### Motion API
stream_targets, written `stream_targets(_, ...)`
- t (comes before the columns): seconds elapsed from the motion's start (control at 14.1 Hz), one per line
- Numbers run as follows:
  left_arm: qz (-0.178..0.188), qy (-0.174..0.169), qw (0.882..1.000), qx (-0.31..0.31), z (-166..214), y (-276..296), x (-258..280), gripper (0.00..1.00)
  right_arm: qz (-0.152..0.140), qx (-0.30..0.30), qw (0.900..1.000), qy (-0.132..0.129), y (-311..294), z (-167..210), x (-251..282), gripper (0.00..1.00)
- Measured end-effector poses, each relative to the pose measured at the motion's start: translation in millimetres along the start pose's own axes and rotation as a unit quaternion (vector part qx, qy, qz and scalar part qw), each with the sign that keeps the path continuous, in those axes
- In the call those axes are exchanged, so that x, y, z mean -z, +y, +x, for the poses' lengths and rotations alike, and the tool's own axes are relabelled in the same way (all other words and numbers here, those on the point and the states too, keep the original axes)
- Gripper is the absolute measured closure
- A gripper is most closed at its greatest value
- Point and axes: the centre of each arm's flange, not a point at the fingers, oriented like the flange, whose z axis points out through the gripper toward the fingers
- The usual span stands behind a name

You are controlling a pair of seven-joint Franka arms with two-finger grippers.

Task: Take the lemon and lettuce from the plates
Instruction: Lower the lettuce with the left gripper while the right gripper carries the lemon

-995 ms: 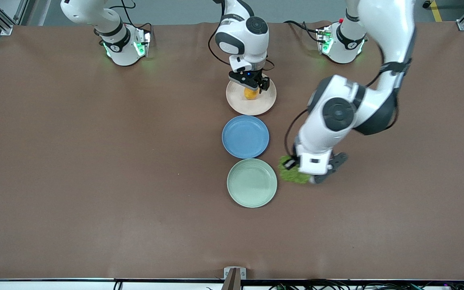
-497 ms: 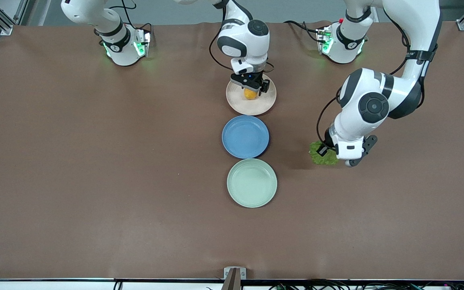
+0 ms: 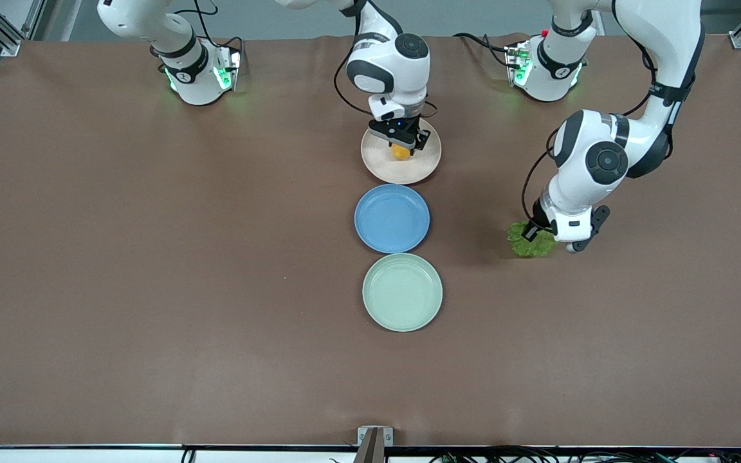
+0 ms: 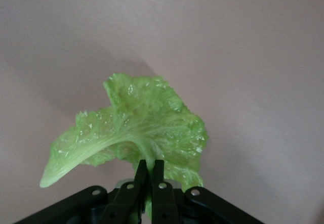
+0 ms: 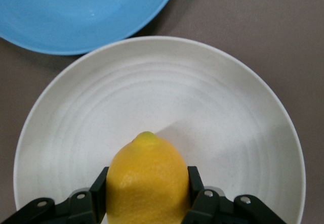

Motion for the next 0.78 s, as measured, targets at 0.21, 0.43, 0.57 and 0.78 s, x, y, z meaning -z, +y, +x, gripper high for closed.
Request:
stream_targets(0.21,-0.009,0.005,1.000,0.002,6,-17,-15,0.93,-0.014,0.001,1.000,0.007,-5,25,12,0.37)
stream_targets(0.43,-0.016,0.010,1.000,-0.013,2,-25,-26,0.93,-0.032,0.021,0.999,0.012,-6,81,66,0.37)
stream_targets(0.57,-0.020,0.011,1.000,-0.022,1,-27,-32,0.93,-0.035,0.042,0.998,0.011,4,126,106,0.37)
stream_targets(0.78,-0.026,0.015,0.999,-0.027,10,-31,-42,0.93,-0.044,0.089,0.995,0.005,43,198,128,0.37)
